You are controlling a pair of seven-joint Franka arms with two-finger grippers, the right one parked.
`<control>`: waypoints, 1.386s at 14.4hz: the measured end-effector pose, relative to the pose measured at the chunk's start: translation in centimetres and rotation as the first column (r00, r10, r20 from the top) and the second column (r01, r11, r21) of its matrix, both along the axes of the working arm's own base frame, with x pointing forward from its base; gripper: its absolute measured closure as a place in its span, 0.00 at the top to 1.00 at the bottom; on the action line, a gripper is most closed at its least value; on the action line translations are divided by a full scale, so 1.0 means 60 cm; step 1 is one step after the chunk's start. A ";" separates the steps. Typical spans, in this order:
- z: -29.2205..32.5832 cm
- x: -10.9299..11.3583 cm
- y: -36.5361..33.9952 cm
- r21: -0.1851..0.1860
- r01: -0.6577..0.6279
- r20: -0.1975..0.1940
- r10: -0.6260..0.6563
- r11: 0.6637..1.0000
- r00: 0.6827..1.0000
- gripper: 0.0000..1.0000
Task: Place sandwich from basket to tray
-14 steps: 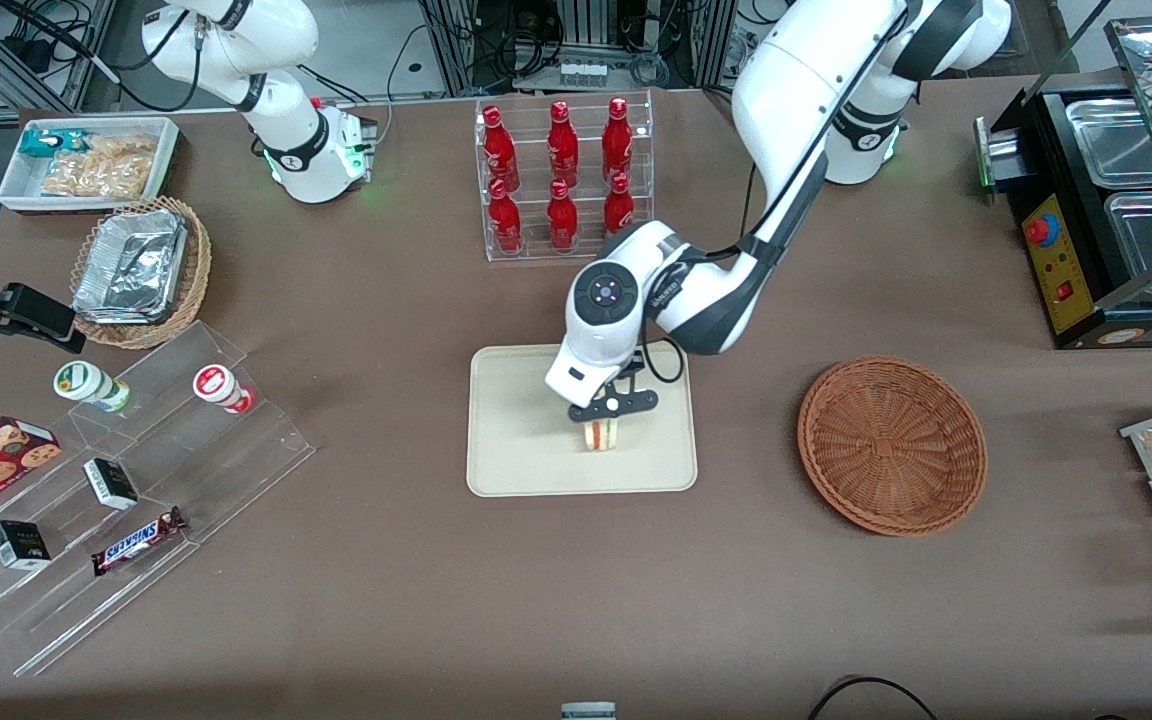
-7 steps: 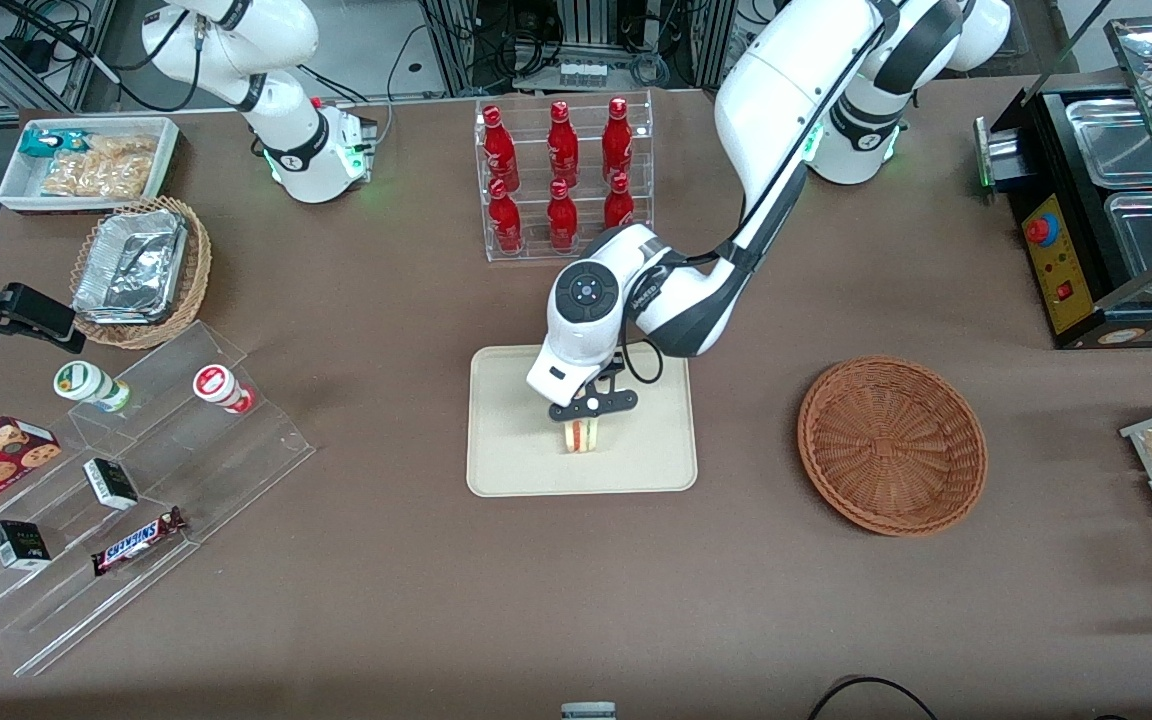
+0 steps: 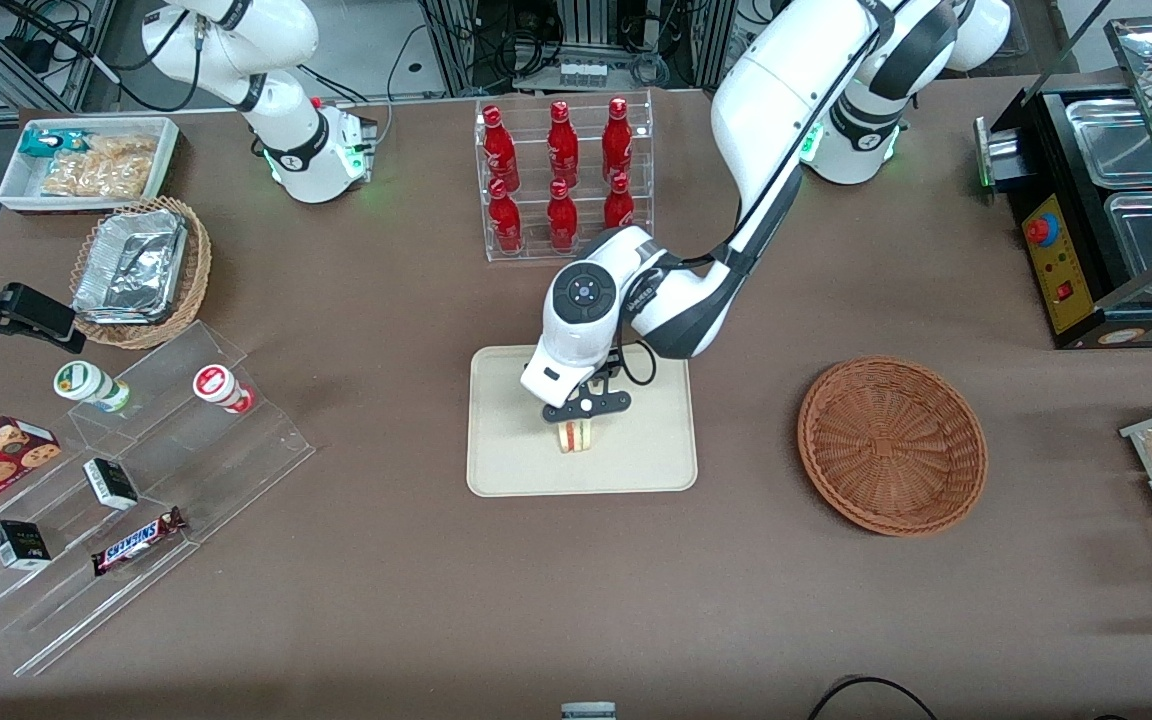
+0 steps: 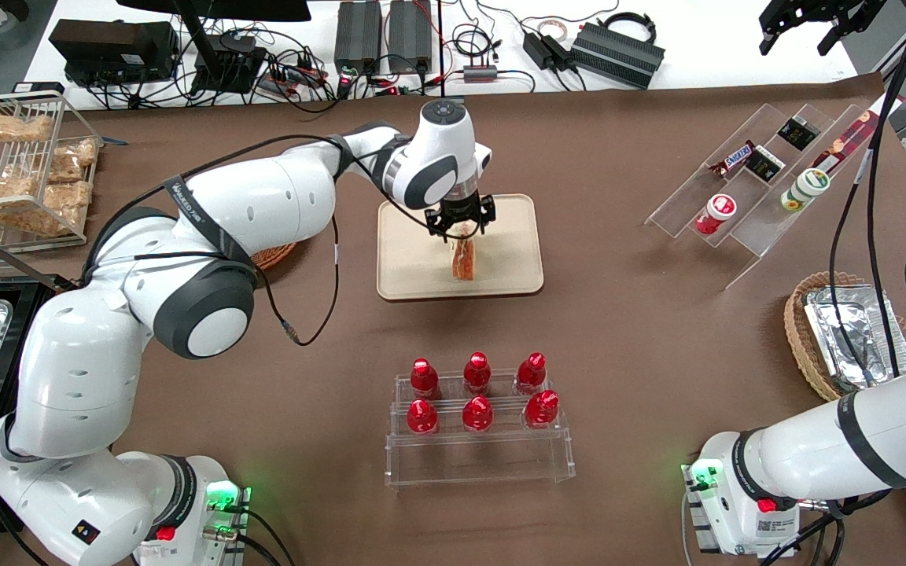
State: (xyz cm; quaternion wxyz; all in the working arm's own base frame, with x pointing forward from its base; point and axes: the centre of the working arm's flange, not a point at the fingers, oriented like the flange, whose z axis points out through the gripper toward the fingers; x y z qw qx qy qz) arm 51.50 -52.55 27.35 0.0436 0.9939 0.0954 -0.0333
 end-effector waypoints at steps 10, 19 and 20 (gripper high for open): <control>0.226 0.083 0.240 0.253 -0.135 -0.053 0.153 0.958 0.987 1.00; 0.289 0.111 0.505 0.195 -0.002 -0.129 0.028 0.981 0.991 1.00; 0.301 0.107 0.529 0.186 0.018 -0.132 0.007 0.982 0.991 1.00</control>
